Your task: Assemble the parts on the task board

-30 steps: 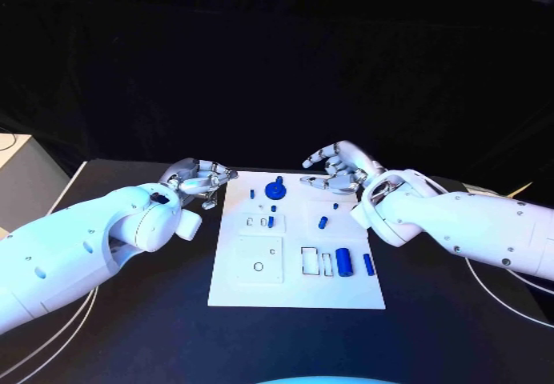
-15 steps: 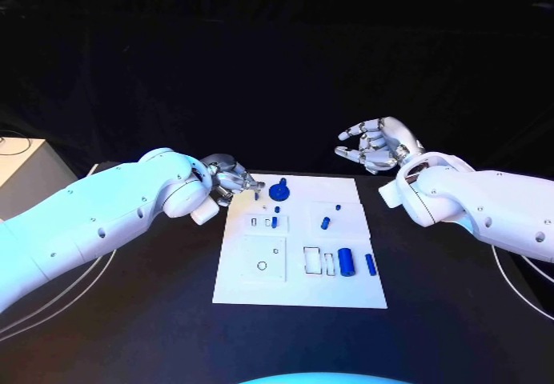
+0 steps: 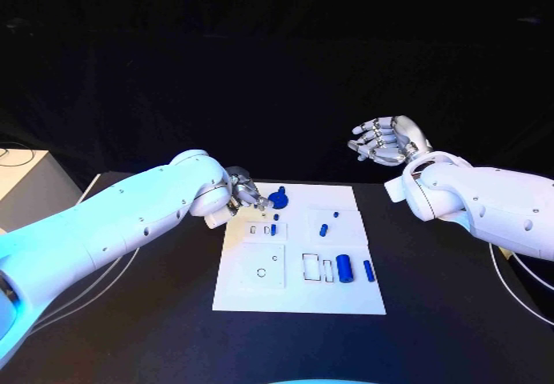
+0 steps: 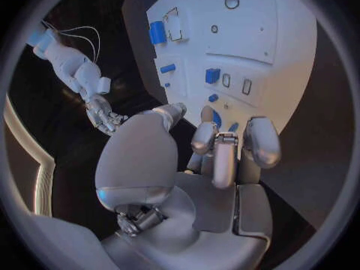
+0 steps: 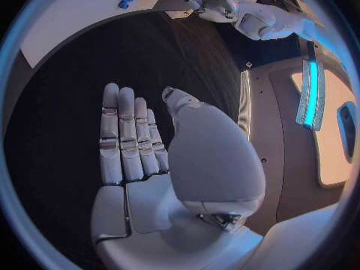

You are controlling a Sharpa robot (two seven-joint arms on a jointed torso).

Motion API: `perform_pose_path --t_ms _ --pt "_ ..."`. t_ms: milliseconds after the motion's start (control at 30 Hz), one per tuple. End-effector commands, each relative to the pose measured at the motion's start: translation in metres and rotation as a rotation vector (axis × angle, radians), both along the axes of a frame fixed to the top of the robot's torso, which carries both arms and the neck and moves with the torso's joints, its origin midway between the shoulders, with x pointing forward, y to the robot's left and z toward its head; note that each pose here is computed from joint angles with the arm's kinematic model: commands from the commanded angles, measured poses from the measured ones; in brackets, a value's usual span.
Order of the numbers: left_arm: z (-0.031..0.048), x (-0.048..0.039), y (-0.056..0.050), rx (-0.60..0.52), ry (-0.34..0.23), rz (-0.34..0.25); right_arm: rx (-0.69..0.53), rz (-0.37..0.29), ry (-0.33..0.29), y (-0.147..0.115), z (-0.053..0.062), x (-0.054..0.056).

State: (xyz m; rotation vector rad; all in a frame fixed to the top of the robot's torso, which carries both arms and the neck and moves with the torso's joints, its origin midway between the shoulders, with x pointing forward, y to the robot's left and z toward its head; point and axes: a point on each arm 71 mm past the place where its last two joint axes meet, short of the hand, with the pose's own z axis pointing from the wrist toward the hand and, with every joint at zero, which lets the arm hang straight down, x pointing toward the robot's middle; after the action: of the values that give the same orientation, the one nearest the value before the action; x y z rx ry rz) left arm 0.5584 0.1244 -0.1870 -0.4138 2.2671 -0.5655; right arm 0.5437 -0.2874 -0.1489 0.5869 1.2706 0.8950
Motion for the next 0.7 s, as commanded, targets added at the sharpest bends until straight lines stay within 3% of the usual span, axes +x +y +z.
perform_pose_path --t_ms 33,500,700 --pt "-0.0030 0.0009 -0.005 0.084 0.013 -0.034 0.036 0.037 0.009 0.002 -0.003 0.003" --pt "-0.0203 0.0010 -0.021 0.188 0.059 -0.086 0.027 0.034 0.033 0.003 -0.015 0.008" --pt "-0.0262 0.0021 -0.024 0.205 0.072 -0.086 0.021 0.046 0.037 0.007 -0.017 0.008"
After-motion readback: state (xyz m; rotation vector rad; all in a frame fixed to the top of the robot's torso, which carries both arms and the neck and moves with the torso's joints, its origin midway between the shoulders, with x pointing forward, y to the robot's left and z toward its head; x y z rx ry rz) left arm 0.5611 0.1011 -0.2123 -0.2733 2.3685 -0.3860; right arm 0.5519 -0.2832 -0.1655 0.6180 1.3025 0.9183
